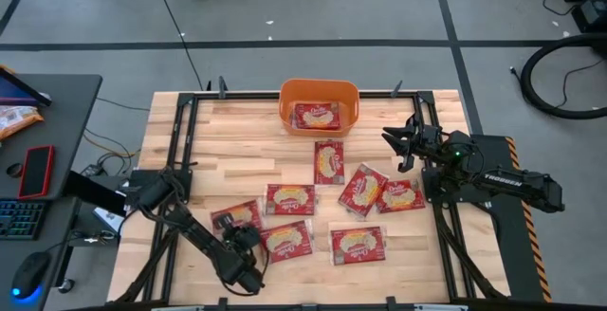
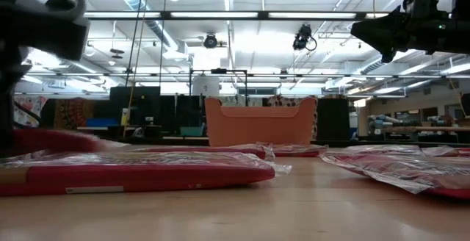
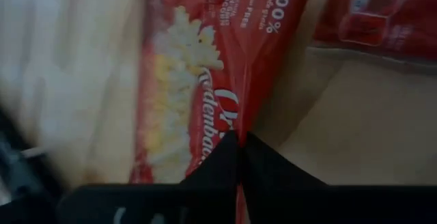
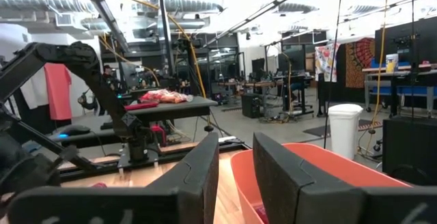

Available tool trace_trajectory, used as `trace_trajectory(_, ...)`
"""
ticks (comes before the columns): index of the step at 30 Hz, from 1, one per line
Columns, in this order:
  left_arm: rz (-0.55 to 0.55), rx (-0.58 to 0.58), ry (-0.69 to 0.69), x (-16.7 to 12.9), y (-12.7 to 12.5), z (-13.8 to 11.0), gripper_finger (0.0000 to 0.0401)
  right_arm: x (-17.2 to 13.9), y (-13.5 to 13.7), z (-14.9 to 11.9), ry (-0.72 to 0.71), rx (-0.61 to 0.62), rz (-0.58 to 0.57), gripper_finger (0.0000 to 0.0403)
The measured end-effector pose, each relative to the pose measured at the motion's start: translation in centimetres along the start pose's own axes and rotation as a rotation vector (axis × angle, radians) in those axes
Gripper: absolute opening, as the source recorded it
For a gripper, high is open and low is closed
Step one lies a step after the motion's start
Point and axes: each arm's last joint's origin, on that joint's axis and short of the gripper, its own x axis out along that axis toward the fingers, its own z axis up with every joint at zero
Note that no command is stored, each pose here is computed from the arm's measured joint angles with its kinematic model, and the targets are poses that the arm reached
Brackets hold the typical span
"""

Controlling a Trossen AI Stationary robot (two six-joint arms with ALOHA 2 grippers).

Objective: Sort popcorn bags into baskets
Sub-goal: Put the red popcorn bag into the orange bin

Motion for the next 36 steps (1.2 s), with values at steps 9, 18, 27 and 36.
trace_trajectory(9,0.043,-0.023,-0.163,-4.3,6.3,5.4,0.0005,0.0,0.0,0.0,0.001,0.0,0.0,0.0096)
trace_trajectory(18,0.164,0.082,-0.4,-2.3,11.8,14.9,0.0007,0.0,0.0,0.0,0.0,0.0,-0.001,0.0096)
trace_trajectory(27,0.19,0.317,-0.552,1.6,18.1,24.7,0.0008,0.0,0.0,0.0,0.0,0.0,-0.001,0.0096)
trace_trajectory(36,0.071,0.237,-0.593,6.1,25.7,28.3,0.0008,0.0,0.0,0.0,0.0,0.0,-0.001,0.0096)
